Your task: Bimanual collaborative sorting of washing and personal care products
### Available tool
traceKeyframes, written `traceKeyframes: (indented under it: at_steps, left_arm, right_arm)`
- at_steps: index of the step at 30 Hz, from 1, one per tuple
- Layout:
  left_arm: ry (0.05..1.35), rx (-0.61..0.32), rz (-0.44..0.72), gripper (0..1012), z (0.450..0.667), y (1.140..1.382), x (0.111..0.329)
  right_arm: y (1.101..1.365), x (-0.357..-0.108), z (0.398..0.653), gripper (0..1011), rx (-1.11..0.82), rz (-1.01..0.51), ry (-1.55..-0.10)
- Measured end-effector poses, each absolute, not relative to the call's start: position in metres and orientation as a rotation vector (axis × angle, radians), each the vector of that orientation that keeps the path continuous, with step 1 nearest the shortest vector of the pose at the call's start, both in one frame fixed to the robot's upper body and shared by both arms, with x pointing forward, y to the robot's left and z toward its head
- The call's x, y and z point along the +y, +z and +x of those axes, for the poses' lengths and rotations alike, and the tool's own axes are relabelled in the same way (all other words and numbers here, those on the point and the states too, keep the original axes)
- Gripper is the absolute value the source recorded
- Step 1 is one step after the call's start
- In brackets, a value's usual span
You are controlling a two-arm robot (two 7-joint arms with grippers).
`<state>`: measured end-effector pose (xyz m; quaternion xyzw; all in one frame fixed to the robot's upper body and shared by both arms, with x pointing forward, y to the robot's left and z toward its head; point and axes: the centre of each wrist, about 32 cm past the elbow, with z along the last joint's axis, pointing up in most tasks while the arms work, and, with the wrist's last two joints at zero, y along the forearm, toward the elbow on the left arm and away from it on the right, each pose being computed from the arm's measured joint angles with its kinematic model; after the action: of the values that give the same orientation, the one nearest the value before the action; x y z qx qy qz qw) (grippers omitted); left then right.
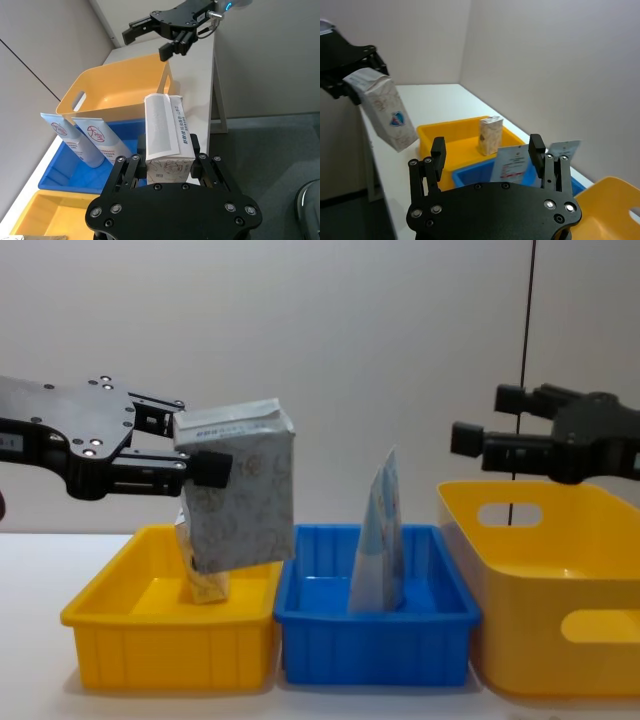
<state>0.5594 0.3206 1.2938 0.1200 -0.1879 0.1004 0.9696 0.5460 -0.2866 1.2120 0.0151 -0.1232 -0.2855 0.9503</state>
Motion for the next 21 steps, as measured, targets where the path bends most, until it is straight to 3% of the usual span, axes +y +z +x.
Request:
traceKeyframes:
  at_steps: [21]
  left_arm:
    - [0.203,-0.38,0.243,413,0.559,1.294,0.321]
  right_arm:
    - [1.219,-0.271,0.572,1000,-0.234,-0.02,-0.312]
